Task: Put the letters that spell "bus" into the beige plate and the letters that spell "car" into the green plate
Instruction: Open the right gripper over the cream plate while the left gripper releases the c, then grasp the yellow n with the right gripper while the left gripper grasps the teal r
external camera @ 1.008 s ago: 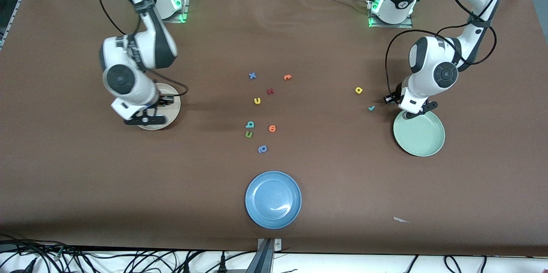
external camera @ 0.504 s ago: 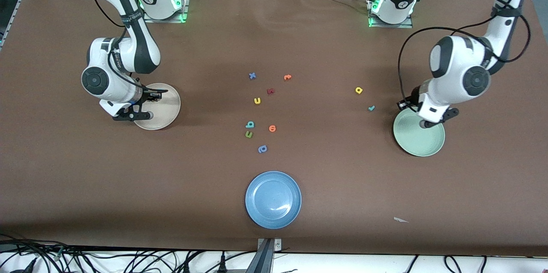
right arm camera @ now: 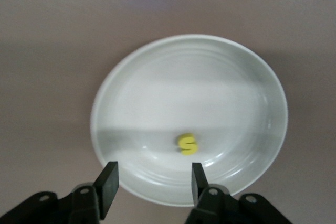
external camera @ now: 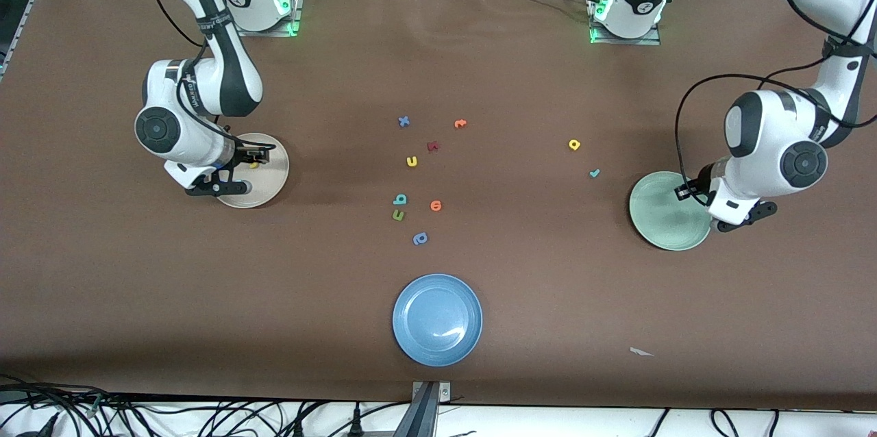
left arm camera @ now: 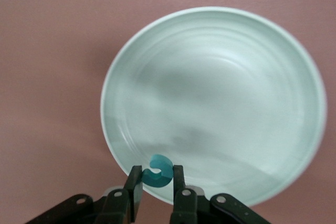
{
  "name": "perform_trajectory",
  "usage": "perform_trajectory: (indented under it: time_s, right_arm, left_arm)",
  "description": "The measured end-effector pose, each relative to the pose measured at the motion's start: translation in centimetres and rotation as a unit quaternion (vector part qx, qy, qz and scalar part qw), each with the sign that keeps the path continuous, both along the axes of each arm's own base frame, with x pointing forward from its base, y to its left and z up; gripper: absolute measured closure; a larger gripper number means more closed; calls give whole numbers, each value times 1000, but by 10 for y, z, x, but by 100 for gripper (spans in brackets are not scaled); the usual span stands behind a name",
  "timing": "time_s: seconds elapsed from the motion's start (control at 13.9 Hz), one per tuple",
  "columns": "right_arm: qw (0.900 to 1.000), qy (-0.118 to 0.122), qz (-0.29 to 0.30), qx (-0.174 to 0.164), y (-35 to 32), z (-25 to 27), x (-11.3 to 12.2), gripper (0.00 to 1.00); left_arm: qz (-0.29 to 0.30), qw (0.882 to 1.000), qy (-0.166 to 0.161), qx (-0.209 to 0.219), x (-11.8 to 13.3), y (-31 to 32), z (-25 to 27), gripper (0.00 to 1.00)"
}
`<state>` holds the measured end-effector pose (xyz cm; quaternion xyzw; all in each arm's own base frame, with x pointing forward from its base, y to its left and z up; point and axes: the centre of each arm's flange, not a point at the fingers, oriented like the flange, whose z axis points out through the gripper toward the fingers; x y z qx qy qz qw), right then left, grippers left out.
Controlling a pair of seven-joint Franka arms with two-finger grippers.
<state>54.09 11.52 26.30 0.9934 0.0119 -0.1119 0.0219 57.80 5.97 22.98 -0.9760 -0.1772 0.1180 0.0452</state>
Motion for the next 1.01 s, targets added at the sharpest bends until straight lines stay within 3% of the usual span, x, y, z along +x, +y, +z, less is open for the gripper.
perform_trajectory:
  time_s: [0.22, 0.29, 0.58, 0.79, 1.01]
  right_arm:
    - [999, -25, -43, -12, 80, 21, -3, 37]
    - [998, -30, -60, -12, 111, 23, -9, 37]
    - [993, -45, -110, 27, 215, 10, -23, 37]
    - [983, -67, -166, 31, 253, -17, -25, 39]
    - [977, -83, -194, 23, 286, -35, -35, 41]
  left_arm:
    - [-7, 1000, 9, -2, 2, 15, -14, 69]
    - [-8, 1000, 8, -2, 3, 16, -14, 64]
    - [-11, 1000, -8, -5, 17, 4, -2, 26]
    - [24, 999, -14, -32, 26, -44, 14, 0]
    - [66, 997, -12, -42, 24, -110, 24, 1]
